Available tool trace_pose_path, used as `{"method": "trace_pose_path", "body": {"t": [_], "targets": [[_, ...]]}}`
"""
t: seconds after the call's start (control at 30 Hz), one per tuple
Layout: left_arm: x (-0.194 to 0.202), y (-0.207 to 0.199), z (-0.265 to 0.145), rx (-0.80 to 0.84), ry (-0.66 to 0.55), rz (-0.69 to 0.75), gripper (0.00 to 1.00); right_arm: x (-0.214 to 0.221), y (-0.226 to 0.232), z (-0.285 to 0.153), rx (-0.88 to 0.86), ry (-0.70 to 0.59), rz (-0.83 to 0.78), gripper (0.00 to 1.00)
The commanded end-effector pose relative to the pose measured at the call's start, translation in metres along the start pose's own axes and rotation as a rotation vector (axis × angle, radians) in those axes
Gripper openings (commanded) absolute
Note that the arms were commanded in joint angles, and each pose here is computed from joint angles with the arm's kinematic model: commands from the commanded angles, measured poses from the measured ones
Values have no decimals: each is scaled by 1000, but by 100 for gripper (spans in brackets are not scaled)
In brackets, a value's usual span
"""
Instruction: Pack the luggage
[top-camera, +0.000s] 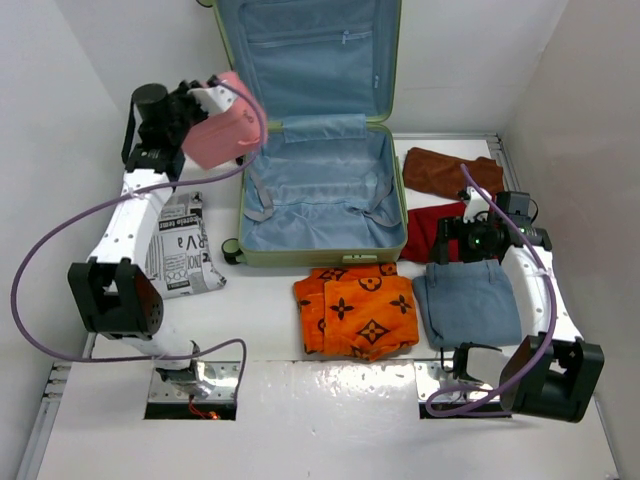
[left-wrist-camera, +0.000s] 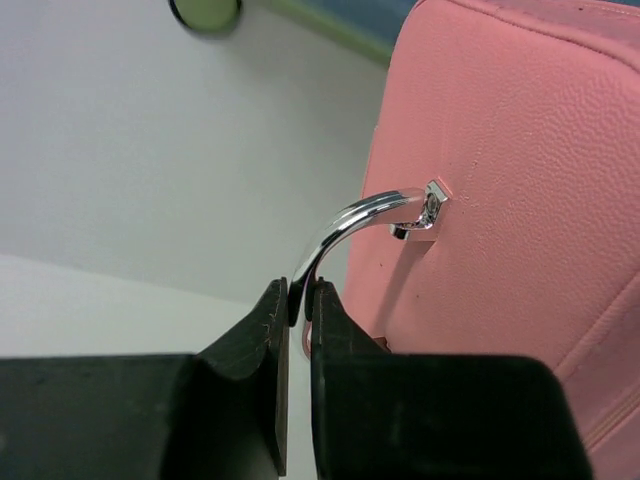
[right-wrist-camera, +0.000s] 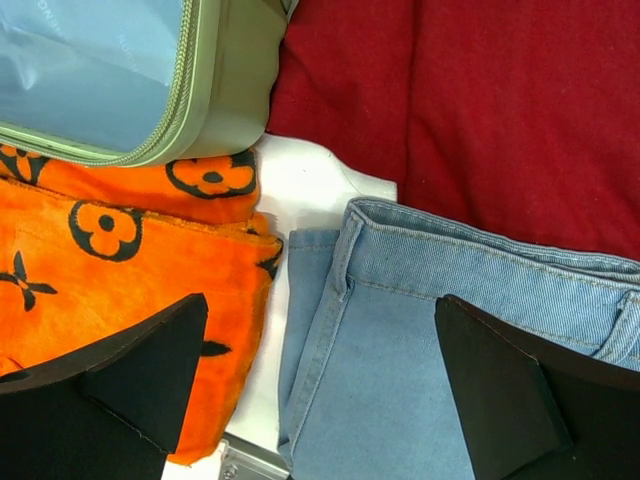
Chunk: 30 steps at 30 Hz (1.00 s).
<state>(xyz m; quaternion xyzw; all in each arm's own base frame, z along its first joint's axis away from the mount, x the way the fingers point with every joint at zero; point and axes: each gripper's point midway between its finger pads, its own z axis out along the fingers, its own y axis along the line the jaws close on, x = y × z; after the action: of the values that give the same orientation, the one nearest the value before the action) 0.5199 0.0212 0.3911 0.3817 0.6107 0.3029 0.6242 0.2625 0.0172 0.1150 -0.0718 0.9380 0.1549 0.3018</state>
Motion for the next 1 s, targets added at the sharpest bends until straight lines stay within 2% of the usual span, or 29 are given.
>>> {"method": "trace_pose_path", "body": {"t": [0.0, 0.2, 0.4, 0.53, 0.7, 0.97], "targets": [[-81, 50, -26, -138, -113, -26, 0, -17, 0, -9, 17, -56, -10, 97], [-142, 13, -1, -79, -168, -53, 0, -23, -5, -11, 45, -71, 2, 100], [-174, -38, 31, -10, -167, -84, 0, -28, -9, -16, 57, -81, 11, 100], [-179, -76, 52, 34, -148, -75, 0, -22, -12, -14, 58, -62, 24, 100], [-167, -121, 78, 72, -103, -41, 0, -19, -16, -13, 57, -53, 33, 100], [-148, -146, 100, 69, -53, 57, 0, -18, -19, -10, 38, -44, 42, 100]]}}
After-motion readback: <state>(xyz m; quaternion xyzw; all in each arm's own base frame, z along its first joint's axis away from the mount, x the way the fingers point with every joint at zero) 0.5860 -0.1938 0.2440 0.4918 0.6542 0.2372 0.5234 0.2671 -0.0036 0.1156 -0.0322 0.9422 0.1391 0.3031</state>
